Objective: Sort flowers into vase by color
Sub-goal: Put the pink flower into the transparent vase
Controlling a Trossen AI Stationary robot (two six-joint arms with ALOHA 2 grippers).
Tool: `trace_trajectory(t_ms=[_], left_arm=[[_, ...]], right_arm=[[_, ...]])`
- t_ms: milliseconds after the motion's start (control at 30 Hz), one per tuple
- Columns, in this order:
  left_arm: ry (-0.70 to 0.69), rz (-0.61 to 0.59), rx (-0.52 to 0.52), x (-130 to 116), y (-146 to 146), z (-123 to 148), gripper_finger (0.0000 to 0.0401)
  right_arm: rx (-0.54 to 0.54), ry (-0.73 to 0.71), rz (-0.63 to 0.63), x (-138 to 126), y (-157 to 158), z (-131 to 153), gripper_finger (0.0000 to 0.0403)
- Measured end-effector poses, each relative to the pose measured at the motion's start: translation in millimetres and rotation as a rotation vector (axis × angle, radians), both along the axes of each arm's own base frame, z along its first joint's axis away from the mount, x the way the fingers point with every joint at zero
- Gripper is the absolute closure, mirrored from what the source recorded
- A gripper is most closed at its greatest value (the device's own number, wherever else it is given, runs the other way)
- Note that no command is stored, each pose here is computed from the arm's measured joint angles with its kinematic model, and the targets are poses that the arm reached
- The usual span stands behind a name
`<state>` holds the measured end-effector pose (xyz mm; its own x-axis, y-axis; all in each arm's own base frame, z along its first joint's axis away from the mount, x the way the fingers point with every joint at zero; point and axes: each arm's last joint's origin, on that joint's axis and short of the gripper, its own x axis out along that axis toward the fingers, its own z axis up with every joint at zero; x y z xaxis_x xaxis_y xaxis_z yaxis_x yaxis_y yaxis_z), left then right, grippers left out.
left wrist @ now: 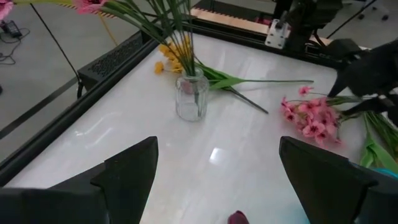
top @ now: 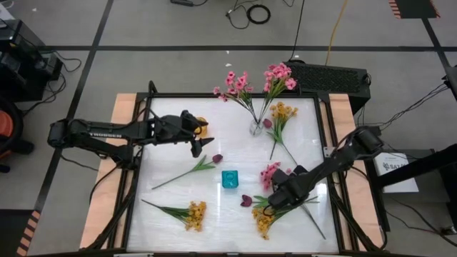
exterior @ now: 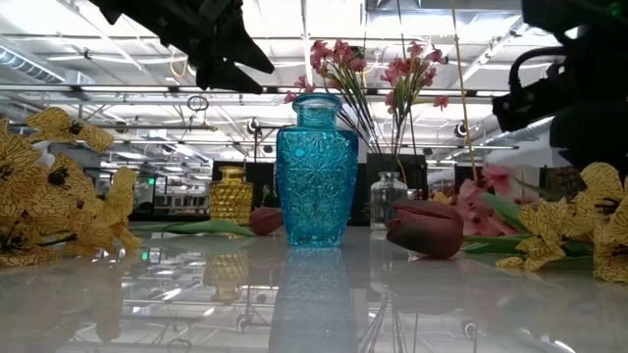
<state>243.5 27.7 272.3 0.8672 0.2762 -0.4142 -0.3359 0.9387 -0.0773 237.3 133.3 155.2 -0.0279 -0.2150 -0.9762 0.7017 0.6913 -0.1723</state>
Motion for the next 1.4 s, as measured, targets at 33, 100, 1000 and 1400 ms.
trace_trajectory(t_ms=[33, 100, 1000, 1400], left_arm=[[0.0, -0.001, 0.001, 0.0, -0.2, 0.1, 0.006], [0.0, -0.001, 0.0, 0.0, -0.2, -0.1, 0.006], [-0.045, 0.004, 0.007, 1.7, 0.1, 4.2, 0.006], [-0.144, -0.004, 0.012, 13.2, 0.9, 7.5, 0.006]], right_arm=[[-0.002, 0.003, -0.003, 0.6, -0.7, -0.9, 0.0244], [-0.003, 0.006, -0.01, 1.6, -2.2, -1.8, 0.0276], [-0.542, -0.866, 0.08, -57.5, -62.4, 157.9, 0.0395], [-0.963, -1.005, -0.088, -57.4, -88.1, 214.5, 0.0395]])
